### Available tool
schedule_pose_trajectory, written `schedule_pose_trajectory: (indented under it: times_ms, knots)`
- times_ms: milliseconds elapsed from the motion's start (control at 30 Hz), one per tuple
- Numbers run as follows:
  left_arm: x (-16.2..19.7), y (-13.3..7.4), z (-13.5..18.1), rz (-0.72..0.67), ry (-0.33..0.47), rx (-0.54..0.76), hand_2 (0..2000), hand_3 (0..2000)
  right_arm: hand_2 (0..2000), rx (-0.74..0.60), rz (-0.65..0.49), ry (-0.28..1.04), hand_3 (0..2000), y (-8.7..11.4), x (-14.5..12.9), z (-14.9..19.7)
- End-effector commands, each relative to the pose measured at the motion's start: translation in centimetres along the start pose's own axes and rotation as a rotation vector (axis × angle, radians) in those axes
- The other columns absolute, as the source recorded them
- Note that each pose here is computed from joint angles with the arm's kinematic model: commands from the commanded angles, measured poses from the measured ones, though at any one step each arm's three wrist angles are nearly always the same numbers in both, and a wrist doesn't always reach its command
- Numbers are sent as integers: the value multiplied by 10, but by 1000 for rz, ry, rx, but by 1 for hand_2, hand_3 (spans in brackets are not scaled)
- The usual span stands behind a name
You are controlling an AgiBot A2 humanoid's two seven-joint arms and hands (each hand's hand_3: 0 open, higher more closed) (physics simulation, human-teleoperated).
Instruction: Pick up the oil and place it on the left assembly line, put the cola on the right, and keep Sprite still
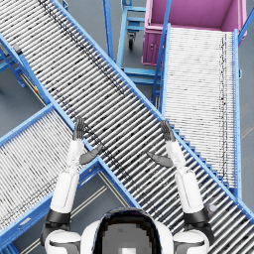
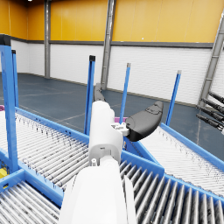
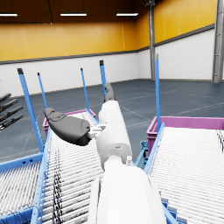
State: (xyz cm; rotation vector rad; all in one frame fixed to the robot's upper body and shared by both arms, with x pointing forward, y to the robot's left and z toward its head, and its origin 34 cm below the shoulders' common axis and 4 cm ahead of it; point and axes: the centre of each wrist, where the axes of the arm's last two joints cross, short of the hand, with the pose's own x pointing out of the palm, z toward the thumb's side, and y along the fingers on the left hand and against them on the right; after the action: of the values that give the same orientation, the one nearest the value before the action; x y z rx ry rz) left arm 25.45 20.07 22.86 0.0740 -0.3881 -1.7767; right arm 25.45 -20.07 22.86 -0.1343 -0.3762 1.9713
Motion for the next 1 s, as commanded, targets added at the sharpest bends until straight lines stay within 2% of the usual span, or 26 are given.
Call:
schedule_pose_trajectory:
  times_ms: [33,1000]
  knots:
    - [0,0,0,0,0,0,0,0,0,0,0,0,0,0,0,0]
    - [0,0,0,0,0,0,0,0,0,0,0,0,0,0,0,0]
